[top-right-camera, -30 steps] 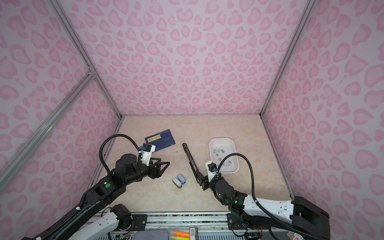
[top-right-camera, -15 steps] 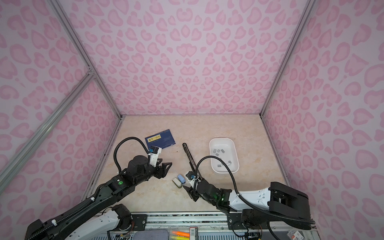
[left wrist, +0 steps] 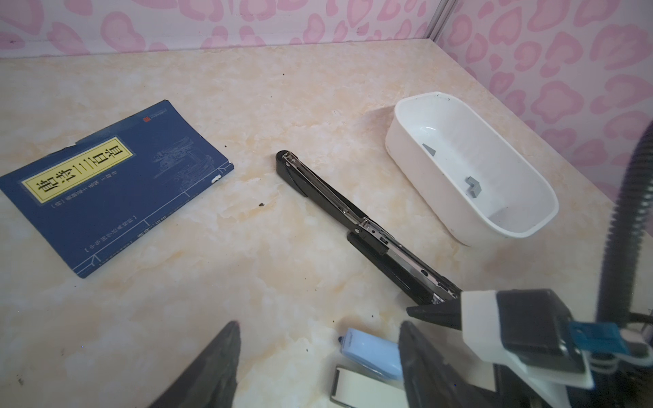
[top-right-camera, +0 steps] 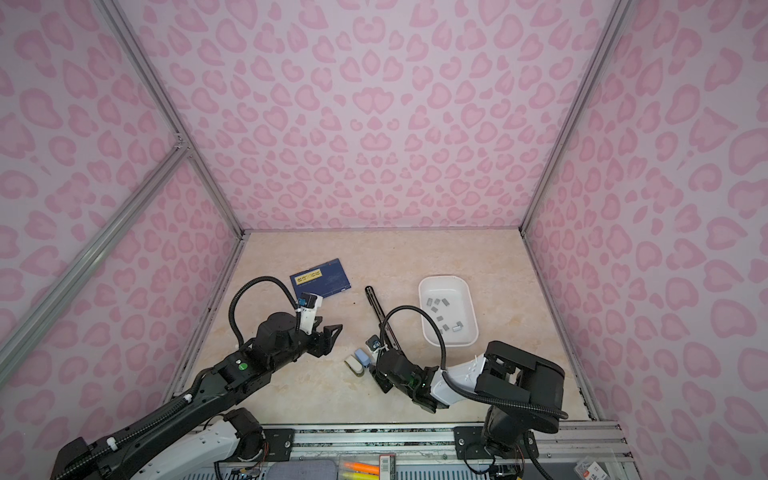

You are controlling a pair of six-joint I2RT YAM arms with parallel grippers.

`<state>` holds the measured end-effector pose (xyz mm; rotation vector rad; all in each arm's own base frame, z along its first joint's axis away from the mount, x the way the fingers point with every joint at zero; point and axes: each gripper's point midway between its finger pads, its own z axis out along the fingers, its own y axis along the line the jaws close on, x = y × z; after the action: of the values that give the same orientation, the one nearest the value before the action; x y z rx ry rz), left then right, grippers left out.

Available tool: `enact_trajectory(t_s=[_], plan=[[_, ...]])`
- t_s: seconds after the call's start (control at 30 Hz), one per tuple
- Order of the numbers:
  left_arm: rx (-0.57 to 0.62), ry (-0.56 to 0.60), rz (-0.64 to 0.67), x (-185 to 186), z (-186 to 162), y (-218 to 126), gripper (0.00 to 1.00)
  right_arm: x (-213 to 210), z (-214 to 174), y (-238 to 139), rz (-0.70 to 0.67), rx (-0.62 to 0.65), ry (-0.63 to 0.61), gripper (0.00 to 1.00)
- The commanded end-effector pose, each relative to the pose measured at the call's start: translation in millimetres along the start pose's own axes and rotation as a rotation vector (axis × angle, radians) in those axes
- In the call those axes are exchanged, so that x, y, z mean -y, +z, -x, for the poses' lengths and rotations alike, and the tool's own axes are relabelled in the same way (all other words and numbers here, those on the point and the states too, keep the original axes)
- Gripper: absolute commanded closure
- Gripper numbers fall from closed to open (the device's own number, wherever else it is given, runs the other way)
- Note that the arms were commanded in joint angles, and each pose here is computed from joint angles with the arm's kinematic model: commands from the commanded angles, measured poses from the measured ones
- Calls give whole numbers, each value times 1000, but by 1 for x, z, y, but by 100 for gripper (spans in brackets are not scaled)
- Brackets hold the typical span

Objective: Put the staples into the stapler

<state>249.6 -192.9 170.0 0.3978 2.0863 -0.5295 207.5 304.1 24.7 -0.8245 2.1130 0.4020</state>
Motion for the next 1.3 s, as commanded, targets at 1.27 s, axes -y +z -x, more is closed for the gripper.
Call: enact_trajectory(t_s=[1.27], plan=[[-15, 64, 32, -5, 0, 5, 29, -26, 8, 21, 120, 4, 85, 52]])
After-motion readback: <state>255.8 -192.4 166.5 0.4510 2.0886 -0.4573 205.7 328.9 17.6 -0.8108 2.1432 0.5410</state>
